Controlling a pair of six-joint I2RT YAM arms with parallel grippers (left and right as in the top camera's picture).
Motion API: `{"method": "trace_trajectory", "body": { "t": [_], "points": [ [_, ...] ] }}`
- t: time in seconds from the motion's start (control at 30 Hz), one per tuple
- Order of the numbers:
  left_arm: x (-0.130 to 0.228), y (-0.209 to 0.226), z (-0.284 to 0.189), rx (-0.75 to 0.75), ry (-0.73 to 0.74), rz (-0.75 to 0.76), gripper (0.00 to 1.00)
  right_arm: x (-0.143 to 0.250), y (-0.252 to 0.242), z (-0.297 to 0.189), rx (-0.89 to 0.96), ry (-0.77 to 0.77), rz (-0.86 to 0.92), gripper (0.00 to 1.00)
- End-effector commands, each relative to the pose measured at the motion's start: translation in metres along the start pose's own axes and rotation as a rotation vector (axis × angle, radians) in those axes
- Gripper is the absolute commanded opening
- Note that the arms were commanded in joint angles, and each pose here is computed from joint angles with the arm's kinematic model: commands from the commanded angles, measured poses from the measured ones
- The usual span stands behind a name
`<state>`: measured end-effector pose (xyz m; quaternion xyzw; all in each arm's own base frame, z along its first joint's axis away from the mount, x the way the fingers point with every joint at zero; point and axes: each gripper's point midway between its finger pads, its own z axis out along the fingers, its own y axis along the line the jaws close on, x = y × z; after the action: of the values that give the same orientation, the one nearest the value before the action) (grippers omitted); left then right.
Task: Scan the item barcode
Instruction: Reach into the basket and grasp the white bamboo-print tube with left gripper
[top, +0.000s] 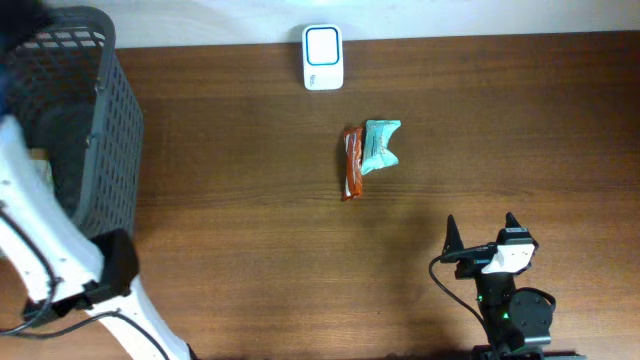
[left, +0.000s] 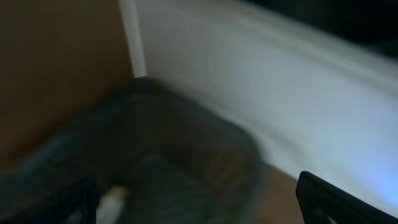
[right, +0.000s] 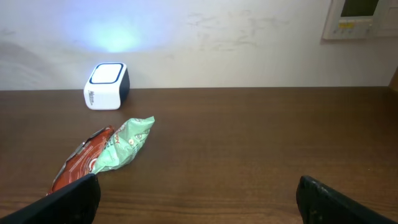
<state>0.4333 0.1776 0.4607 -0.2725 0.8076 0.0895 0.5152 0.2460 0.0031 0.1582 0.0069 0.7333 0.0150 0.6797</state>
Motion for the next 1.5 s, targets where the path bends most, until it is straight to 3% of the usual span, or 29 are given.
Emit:
{"method": "trace_trajectory", "body": {
  "t": [0.0,0.1,0.3,0.4,0.43,0.53,0.77,0.97,1.13,1.27,1.47],
  "points": [
    [0.023,0.084,0.042,-0.205,0.126,-0.027,0.99,0.003,-0.002,0.0,0.011,0.004,0.011,0.99],
    [0.056,0.129,0.081,-0.22,0.269,0.071,0.95,0.003,-0.002,0.0,0.011,0.004,0.011,0.99],
    [0.148,0.148,0.152,-0.118,0.517,0.384,1.0,0.003,-0.002,0.0,0.011,0.004,0.011,0.99],
    [0.199,0.156,0.17,-0.087,0.635,0.484,0.97,0.003,-0.002,0.0,0.011,0.004,0.011,0.99],
    [0.208,0.162,0.172,-0.112,0.658,0.493,0.97,0.003,-0.002,0.0,0.011,0.004,0.011,0.99],
    [0.232,0.163,0.174,-0.114,0.729,0.577,0.8,0.003,-0.002,0.0,0.011,0.004,0.011,0.99],
    [0.261,0.149,0.181,-0.307,0.792,0.775,0.82,0.003,-0.002,0.0,0.011,0.004,0.011,0.99],
    [0.284,0.19,0.171,-0.418,0.868,0.708,0.82,0.003,-0.002,0.0,0.011,0.004,0.011,0.99],
    [0.309,0.195,0.185,-0.348,0.853,0.647,0.82,0.003,-0.002,0.0,0.011,0.004,0.011,0.99],
    [0.338,0.184,0.195,-0.259,0.849,0.616,0.7,0.003,-0.002,0.0,0.011,0.004,0.011,0.99],
    [0.358,0.188,0.196,-0.258,0.864,0.616,0.7,0.003,-0.002,0.0,0.011,0.004,0.011,0.99]
  ]
}}
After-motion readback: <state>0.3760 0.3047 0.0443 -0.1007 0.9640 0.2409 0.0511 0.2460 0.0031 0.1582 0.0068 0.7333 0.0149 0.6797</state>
